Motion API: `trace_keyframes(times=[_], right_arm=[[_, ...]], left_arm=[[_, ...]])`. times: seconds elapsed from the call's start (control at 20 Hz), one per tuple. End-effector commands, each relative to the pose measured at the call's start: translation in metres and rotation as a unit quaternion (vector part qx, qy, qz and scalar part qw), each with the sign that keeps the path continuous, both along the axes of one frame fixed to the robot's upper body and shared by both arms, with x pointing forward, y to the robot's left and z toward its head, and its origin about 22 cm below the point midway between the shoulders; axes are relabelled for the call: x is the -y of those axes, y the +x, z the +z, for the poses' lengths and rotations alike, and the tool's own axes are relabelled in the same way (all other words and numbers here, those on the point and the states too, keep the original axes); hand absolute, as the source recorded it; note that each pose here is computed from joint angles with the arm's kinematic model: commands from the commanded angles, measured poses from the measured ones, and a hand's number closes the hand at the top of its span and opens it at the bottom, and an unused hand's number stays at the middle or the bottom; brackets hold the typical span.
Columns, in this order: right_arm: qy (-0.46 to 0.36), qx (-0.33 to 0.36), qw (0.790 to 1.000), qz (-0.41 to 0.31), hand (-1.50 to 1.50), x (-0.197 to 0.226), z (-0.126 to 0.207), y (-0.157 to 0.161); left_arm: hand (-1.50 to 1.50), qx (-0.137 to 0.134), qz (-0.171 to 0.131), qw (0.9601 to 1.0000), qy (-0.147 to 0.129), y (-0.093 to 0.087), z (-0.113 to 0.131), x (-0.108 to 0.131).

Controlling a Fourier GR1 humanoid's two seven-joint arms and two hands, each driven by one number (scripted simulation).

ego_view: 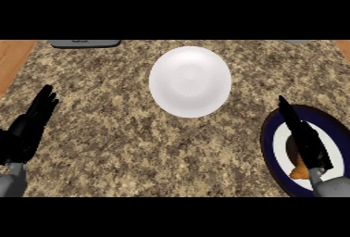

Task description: Pick the croissant from the plate and place it in the plate

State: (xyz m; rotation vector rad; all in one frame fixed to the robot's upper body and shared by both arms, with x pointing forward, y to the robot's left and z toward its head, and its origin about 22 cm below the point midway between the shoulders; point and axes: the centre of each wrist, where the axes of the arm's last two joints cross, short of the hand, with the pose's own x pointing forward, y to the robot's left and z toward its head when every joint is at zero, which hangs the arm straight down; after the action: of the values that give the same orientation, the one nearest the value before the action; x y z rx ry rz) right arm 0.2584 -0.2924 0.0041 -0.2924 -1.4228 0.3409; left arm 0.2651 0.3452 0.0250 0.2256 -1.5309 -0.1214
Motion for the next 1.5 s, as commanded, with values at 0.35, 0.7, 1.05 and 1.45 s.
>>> trace_keyframes(times=[0.35,0.7,1.05,1.45], right_arm=[[-0.319,0.008,0.946,-0.055,1.5,0.041,0.012,0.038],[-0.131,0.123,0.957,-0.227,-1.5,-0.092,-0.049,0.028],[-0.141,0.225,0.936,-0.231,-1.5,-0.089,0.005,0.026],[-0.319,0.024,0.919,-0.228,-1.5,-0.044,0.043,0.032]], left_arm=[[0.0,0.102,-0.078,0.9914,0.022,0.031,0.065,0.043],[0.0,0.098,-0.08,0.992,0.003,0.03,0.067,0.057],[0.0,0.101,-0.071,0.9923,-0.004,0.035,0.085,0.06],[0.0,0.087,-0.064,0.994,0.017,0.025,0.082,0.056]])
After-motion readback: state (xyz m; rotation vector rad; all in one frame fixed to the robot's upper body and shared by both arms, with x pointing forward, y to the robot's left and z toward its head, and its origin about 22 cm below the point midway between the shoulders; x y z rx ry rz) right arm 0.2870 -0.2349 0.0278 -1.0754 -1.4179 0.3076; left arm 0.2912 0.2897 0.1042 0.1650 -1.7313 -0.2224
